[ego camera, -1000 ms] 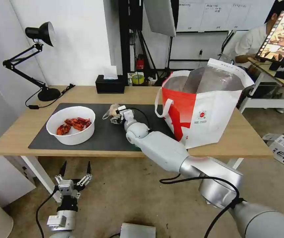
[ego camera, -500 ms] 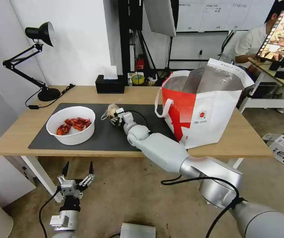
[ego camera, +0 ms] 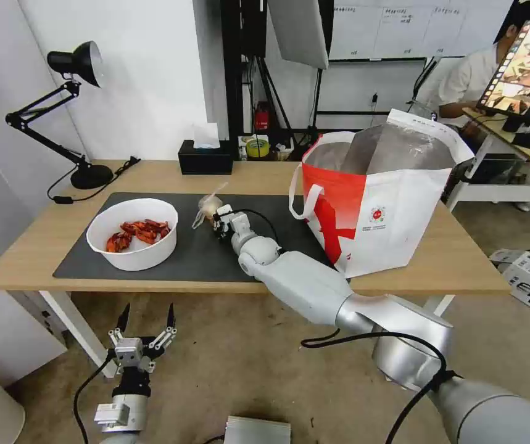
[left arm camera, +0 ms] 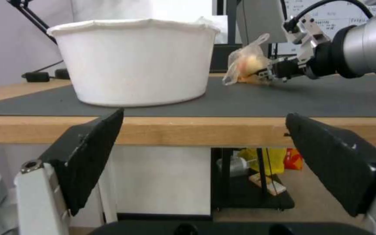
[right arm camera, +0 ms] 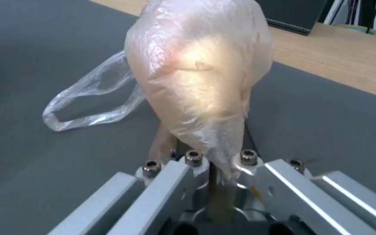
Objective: Pick up the trash from the table and place it into the takeout bag.
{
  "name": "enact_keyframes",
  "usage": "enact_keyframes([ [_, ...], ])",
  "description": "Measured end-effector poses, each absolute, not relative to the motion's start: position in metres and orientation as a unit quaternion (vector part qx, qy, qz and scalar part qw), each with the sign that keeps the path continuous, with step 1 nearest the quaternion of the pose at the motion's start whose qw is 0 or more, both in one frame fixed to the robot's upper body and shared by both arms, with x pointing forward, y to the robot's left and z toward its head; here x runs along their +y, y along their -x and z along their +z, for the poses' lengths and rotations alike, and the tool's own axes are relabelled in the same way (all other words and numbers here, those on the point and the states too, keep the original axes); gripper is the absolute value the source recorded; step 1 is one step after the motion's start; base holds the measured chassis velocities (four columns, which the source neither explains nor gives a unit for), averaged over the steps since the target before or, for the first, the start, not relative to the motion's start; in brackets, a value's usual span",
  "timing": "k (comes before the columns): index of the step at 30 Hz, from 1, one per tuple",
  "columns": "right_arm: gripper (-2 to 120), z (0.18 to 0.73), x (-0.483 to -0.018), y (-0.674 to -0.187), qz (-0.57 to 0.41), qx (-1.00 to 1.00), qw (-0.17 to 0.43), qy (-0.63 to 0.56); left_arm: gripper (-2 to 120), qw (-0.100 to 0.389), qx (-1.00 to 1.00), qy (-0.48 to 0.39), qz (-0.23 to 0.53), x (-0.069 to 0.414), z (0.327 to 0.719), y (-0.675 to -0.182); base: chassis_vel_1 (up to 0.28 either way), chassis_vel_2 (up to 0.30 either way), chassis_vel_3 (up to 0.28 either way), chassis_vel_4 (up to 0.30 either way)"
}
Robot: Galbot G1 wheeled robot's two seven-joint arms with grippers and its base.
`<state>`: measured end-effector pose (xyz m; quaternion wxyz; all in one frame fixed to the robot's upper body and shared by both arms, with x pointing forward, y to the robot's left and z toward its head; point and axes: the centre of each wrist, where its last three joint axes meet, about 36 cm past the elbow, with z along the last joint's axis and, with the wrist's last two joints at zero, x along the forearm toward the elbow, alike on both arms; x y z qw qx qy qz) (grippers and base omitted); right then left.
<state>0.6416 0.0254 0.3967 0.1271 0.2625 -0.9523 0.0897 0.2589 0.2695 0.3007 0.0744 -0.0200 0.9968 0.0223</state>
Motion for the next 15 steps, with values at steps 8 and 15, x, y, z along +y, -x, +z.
enact_keyframes([
  [8,1,0.410,0.022,-0.628,0.078,-0.956,0.124,-0.252,100,0.074,0.997,0.022,0.025,0.272,0.299,-0.258,0.000,0.000,0.000,0.000],
  [15,1,0.449,-0.004,-0.594,0.066,-0.963,0.115,-0.236,100,0.076,0.996,0.023,0.028,0.275,0.300,-0.259,0.000,0.000,0.000,0.000],
])
